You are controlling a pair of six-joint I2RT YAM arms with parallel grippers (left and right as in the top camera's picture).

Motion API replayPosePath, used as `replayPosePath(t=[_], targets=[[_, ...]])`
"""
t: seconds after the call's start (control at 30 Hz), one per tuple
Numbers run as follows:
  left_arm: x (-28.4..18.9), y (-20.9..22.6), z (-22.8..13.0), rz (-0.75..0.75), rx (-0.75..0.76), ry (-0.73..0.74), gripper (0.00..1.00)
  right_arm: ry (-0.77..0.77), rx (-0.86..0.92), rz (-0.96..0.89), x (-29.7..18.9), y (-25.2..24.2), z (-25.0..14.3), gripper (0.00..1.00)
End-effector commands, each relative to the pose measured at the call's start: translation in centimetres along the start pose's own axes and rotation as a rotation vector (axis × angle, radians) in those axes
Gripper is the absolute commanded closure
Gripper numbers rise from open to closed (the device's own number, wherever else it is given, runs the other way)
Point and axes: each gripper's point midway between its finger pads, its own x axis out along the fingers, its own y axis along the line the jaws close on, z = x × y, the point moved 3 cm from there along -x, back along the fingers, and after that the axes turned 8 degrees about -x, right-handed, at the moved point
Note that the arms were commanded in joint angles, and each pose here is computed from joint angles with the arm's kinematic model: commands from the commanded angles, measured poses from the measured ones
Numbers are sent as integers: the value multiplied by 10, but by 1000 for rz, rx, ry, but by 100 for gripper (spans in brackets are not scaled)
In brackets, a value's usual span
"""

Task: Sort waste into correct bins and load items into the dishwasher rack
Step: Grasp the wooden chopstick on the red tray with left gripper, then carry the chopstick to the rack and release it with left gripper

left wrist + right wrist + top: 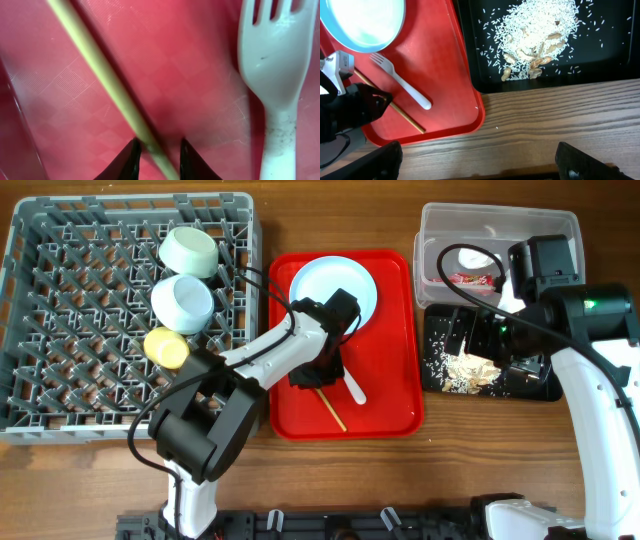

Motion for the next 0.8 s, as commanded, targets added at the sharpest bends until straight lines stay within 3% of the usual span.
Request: replayPosePath(t=[0.0, 0.07, 0.33, 0.43, 0.57, 0.77], targets=[[19, 14, -5, 72, -16, 17, 88, -19, 11, -10, -5, -2, 3, 1], [19, 15, -4, 71, -20, 17, 96, -18, 11, -6, -5, -1, 3, 1], [4, 24, 13, 33, -73, -7, 96, -13, 11, -5, -5, -1, 1, 2], [-30, 22, 25, -46, -53, -81, 96, -13, 10, -5, -5, -1, 1, 2], [-104, 29, 40, -156, 98, -278, 96, -14, 8, -5, -5, -1, 2, 1], [-180, 76, 70, -199, 262, -534, 96, -15, 8, -5, -5, -1, 2, 2]])
